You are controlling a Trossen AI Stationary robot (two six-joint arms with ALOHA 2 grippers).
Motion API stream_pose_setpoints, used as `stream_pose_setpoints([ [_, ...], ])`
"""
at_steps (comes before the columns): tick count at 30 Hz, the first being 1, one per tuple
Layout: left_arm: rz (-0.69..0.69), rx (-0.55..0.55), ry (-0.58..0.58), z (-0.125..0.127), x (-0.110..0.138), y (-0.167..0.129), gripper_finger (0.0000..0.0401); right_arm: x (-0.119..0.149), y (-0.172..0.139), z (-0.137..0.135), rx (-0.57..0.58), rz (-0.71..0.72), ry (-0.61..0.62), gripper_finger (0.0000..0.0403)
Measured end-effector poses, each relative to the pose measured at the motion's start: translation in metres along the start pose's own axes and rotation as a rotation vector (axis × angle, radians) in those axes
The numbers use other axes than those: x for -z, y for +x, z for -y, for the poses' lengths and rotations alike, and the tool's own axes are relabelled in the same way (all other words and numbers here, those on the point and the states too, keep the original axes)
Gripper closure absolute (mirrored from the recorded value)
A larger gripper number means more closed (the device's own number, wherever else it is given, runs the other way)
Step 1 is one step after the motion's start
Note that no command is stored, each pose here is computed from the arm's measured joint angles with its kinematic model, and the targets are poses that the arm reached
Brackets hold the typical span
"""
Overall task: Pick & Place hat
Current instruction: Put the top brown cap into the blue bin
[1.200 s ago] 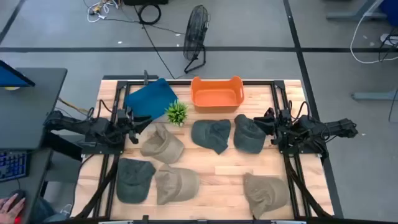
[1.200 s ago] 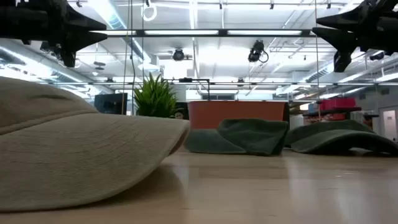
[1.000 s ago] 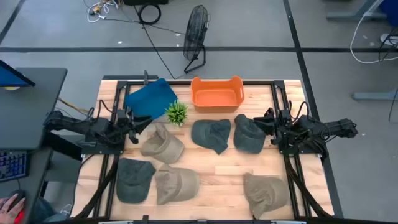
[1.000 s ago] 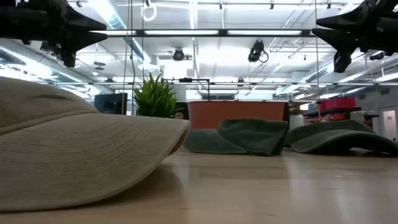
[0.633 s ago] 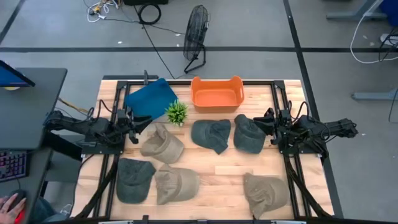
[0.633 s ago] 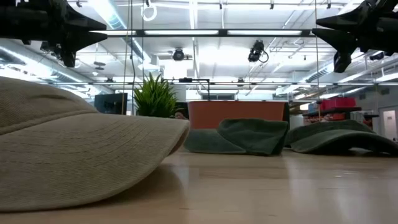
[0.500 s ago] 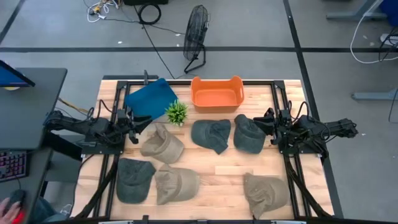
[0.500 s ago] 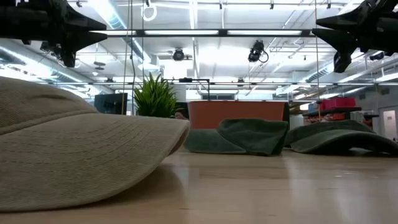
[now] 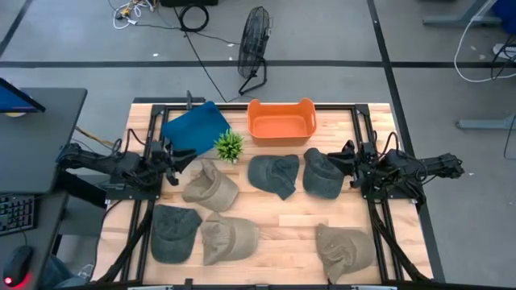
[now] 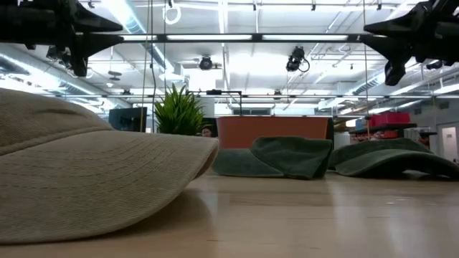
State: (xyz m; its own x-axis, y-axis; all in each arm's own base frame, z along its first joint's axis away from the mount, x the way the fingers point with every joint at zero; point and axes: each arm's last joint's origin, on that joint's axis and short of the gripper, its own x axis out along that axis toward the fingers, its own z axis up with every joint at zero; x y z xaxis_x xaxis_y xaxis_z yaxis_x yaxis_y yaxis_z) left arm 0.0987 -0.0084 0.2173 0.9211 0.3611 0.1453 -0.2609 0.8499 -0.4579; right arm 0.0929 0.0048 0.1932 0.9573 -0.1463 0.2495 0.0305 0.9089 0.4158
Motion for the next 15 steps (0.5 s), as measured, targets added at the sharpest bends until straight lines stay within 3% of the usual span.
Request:
stream_pose_setpoints([
  [5,-0.003,0.045,-0.009,0.007,-0.012,0.002,0.0286,-0.003,0.0,-0.002,-0.051,0.023,0.056,0.0311],
  [8,-0.017,0.06,0.047,0.019,-0.03,0.007,0.0286,-0.009,0.0,-0.005,-0.067,0.04,0.073,0.0311],
  [12,-0.126,0.015,0.148,0.037,-0.054,0.019,0.0286,-0.03,0.004,-0.014,-0.068,0.036,0.026,0.0311],
  [15,-0.214,-0.028,0.15,0.05,-0.067,0.028,0.0286,-0.052,0.01,-0.025,-0.07,0.013,-0.046,0.0311],
])
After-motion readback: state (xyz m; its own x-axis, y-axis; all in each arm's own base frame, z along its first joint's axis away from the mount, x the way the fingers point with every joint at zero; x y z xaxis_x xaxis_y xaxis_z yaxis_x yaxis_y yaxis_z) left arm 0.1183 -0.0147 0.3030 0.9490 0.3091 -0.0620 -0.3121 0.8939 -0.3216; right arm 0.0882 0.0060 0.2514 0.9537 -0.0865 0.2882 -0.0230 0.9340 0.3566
